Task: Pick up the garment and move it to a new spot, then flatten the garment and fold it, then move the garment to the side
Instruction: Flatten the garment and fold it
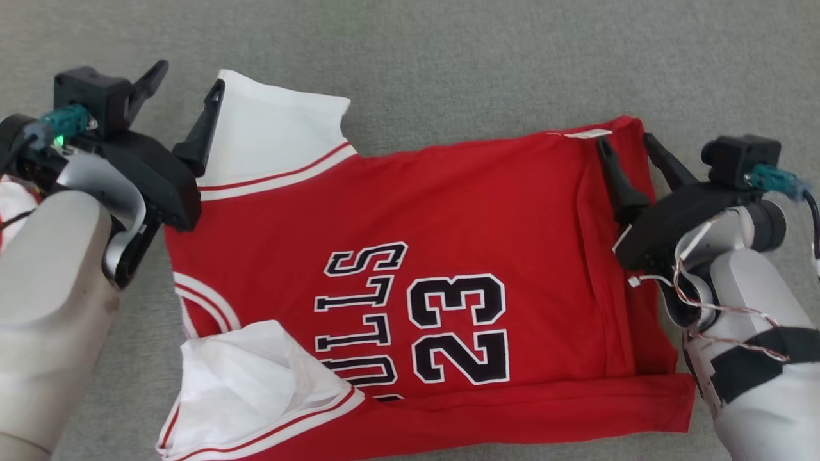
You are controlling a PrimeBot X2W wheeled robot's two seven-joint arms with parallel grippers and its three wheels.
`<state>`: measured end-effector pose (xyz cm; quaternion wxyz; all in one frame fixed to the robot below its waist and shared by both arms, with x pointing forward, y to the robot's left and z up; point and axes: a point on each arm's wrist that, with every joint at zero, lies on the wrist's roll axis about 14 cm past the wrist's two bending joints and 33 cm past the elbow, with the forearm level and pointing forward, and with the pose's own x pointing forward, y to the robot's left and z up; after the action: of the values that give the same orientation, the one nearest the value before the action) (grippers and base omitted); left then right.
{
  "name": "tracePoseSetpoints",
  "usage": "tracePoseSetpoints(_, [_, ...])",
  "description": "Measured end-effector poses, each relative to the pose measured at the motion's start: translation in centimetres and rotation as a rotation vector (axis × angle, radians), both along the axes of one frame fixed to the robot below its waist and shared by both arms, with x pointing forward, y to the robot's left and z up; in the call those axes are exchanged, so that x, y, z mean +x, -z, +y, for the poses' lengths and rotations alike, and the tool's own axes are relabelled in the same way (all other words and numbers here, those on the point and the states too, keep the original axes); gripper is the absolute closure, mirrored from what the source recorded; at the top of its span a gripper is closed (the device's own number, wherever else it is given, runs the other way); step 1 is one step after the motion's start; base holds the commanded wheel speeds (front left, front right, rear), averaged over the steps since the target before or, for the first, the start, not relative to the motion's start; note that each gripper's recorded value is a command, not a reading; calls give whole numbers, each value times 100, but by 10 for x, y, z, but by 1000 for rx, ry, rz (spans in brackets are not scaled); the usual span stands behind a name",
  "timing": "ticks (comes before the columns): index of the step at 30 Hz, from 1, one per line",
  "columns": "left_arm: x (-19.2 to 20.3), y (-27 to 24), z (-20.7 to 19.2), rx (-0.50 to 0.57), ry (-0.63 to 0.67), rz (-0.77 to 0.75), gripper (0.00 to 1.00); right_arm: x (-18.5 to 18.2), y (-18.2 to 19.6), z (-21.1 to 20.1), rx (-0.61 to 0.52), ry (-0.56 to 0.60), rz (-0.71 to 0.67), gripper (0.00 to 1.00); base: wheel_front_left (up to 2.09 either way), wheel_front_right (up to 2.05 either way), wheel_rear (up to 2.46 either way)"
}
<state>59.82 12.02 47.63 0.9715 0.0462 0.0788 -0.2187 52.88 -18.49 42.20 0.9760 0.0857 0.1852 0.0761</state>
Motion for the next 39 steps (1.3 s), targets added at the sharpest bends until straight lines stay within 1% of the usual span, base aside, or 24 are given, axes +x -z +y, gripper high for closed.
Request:
tracePoseSetpoints(5, [11,23,-15,11,37,73,0,8,7,3,19,-4,30,0,0,0,0])
tracePoseSetpoints(6, [14,27,-14,5,30,87,0,10,9,4,22,-6,38,0,0,0,0])
tracePoseSetpoints(9, [18,38,-15,28,35,123,0,14,11,6,32,-10,50,0,0,0,0])
tracePoseSetpoints(11, [20,44,-15,19,26,151,0,17,12,7,44,-10,55,0,0,0,0])
tracePoseSetpoints(15, [24,48,-14,20,21,167,0,21,13,11,55,-14,62,0,0,0,0])
tracePoseSetpoints(21, [25,57,-19,31,35,206,0,27,16,14,72,-17,82,0,0,0,0])
tracePoseSetpoints(26, [25,70,-18,41,25,268,0,28,21,18,86,-20,104,0,0,0,0])
tracePoseSetpoints(27, [24,72,-18,39,21,279,56,29,21,18,86,-22,108,49,0,0,0])
tracePoseSetpoints(28, [24,73,-19,39,21,284,77,29,22,18,83,-23,109,66,0,0,0])
tracePoseSetpoints(29, [25,74,-19,40,22,283,100,30,21,18,82,-24,106,100,0,0,0])
tracePoseSetpoints(34, [22,66,-24,13,30,255,100,33,11,12,74,-11,53,100,0,0,0])
tracePoseSetpoints(39, [20,36,-23,-58,19,166,100,29,-7,7,62,-11,-16,100,0,0,0])
